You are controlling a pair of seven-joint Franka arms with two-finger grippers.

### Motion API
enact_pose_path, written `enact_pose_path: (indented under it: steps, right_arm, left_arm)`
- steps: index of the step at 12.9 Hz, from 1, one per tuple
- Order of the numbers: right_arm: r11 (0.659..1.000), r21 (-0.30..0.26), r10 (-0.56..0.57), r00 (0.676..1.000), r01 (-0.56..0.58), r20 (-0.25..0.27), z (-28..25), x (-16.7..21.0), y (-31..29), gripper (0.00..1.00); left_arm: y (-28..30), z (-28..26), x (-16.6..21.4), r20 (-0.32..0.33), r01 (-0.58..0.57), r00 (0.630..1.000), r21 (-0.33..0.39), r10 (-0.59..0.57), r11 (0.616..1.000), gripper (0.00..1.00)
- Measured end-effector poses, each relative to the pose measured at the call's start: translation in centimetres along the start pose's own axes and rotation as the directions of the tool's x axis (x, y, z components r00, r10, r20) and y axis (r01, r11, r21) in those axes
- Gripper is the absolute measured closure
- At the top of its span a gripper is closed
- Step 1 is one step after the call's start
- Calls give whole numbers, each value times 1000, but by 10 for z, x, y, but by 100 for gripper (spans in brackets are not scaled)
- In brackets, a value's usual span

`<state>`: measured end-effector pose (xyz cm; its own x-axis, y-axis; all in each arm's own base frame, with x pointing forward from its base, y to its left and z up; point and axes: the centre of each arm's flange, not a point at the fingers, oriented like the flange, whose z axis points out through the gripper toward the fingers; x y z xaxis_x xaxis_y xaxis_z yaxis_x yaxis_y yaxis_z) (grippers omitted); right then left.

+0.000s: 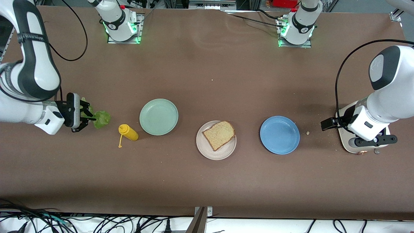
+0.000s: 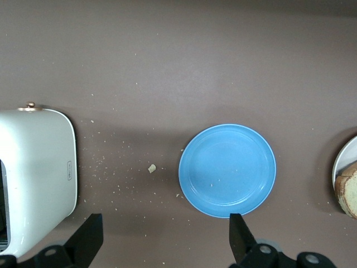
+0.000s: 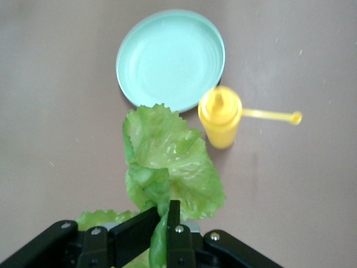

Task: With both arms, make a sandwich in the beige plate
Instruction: 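Lift the lettuce and carry it over the bread on the beige plate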

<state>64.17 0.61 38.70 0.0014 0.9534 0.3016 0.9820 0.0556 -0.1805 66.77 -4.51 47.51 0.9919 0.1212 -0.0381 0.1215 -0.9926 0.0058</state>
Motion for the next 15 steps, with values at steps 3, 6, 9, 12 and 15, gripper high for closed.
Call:
enact_pose_path:
  steps: [3, 6, 9, 12, 15]
  right_arm:
    - [996, 5, 90, 996, -89, -14, -25, 58, -7, 90]
    - [983, 23, 185, 983, -184, -11, -8, 138, -10, 90]
    - [946, 6, 323, 946, -323, 9, 31, 245, -8, 90]
    - [899, -51, 437, 898, -435, 48, 85, 312, -4, 90]
    - [839, -131, 540, 837, -528, 88, 134, 360, -5, 90]
  left_arm:
    - [0, 0, 0, 0, 0, 1000, 0, 0, 1000, 0]
    - [0, 0, 0, 0, 0, 1000, 0, 0, 1000, 0]
    - [0, 0, 0, 0, 0, 1000, 0, 0, 1000, 0]
    - [0, 0, 0, 0, 0, 1000, 0, 0, 1000, 0]
    - [0, 0, 0, 1, 0, 1000, 0, 0, 1000, 0]
